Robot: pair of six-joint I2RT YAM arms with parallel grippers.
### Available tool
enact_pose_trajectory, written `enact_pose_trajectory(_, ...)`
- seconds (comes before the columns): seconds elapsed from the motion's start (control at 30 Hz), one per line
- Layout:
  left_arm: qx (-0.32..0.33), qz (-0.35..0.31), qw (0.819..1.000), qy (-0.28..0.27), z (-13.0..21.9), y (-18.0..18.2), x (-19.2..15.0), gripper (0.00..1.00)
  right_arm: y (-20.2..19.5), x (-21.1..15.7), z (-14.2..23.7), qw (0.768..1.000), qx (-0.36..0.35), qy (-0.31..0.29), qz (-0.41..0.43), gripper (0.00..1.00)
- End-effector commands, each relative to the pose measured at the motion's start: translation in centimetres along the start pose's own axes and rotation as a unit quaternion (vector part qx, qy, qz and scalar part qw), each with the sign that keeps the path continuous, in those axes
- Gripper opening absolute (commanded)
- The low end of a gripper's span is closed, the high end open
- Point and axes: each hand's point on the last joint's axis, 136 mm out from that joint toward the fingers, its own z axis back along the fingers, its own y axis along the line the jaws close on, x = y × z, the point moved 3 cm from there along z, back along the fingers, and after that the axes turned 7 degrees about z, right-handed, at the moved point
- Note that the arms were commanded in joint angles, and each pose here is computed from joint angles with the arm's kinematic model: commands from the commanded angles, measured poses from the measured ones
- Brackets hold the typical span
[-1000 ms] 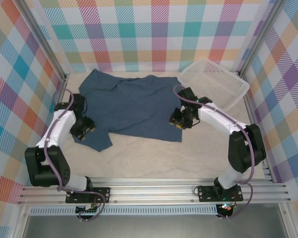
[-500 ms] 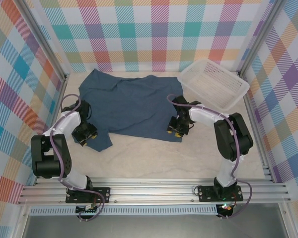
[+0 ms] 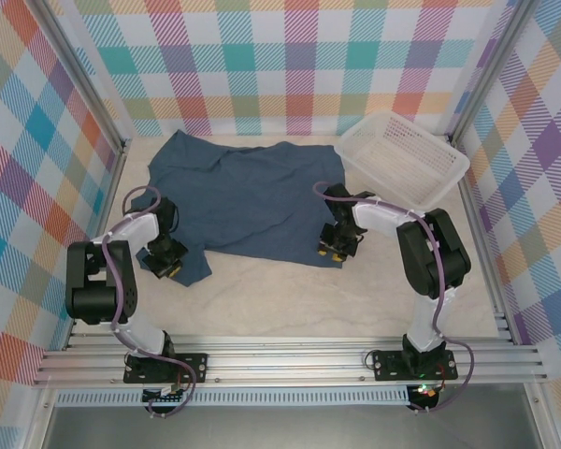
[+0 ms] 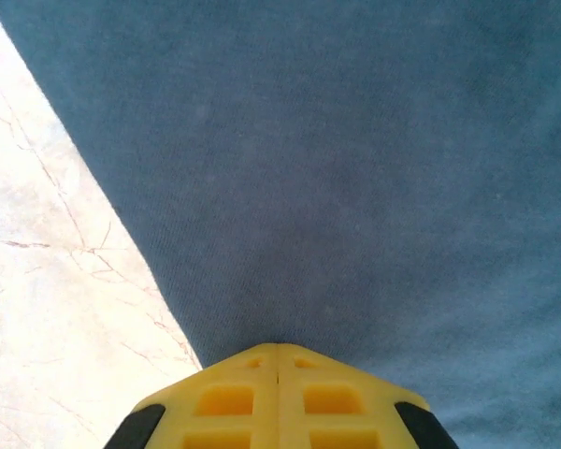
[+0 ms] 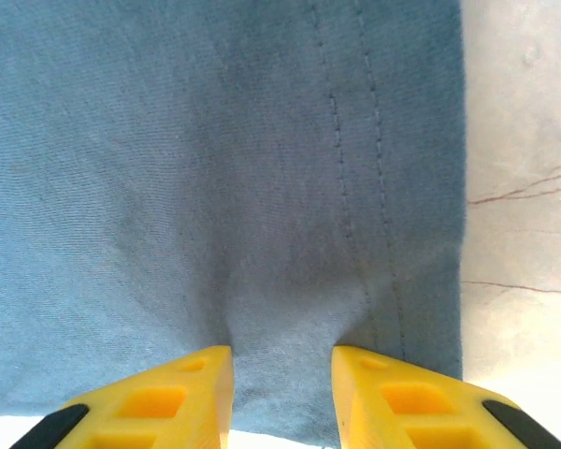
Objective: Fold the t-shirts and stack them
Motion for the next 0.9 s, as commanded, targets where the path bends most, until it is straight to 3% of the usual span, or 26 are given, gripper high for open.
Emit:
enact_pose_trajectory(0.0,0.000,0.001,1.000,-0.030,1.9,0.6,0.2,0.00,-0.8,0.0,-0.8,1.000,-0.026,0.006,0.006,0.33)
enact_pose_trajectory(0.1,-0.041,-0.013,0.998,-0.042,3.4,-0.6,0.0,0.03,-0.6,0.0,-0.4,1.000,-0.018,0.000,0.013,0.34)
enact_pose_trajectory(0.23,-0.117,-0.081,0.989,-0.051,4.2,-4.9,-1.1,0.33,-0.4,-0.1,0.0,1.000,-0.009,-0.005,0.019,0.35)
enact_pose_trajectory(0.47,-0.044,-0.131,0.990,-0.028,0.0,-5.6,-1.8,0.42,-0.3,-0.2,0.7,1.000,-0.003,-0.007,0.023,0.36)
enact_pose_trajectory(0.57,-0.053,-0.142,0.988,-0.030,-1.0,-6.5,-1.7,0.36,-0.3,-0.3,0.9,1.000,-0.003,-0.009,0.021,0.36)
enact_pose_trajectory(0.63,-0.049,-0.150,0.987,-0.032,-1.3,-6.9,-1.5,0.14,-0.4,-0.3,1.0,1.000,-0.005,-0.010,0.020,0.36)
enact_pose_trajectory(0.7,-0.038,-0.155,0.986,-0.044,-0.6,-6.7,-1.3,0.00,-0.5,-0.3,1.0,1.000,-0.006,-0.011,0.020,0.36)
enact_pose_trajectory(0.87,-0.017,-0.134,0.984,-0.112,5.2,-3.7,-0.7,0.00,-0.9,-0.2,1.4,1.000,-0.007,-0.016,0.017,0.36)
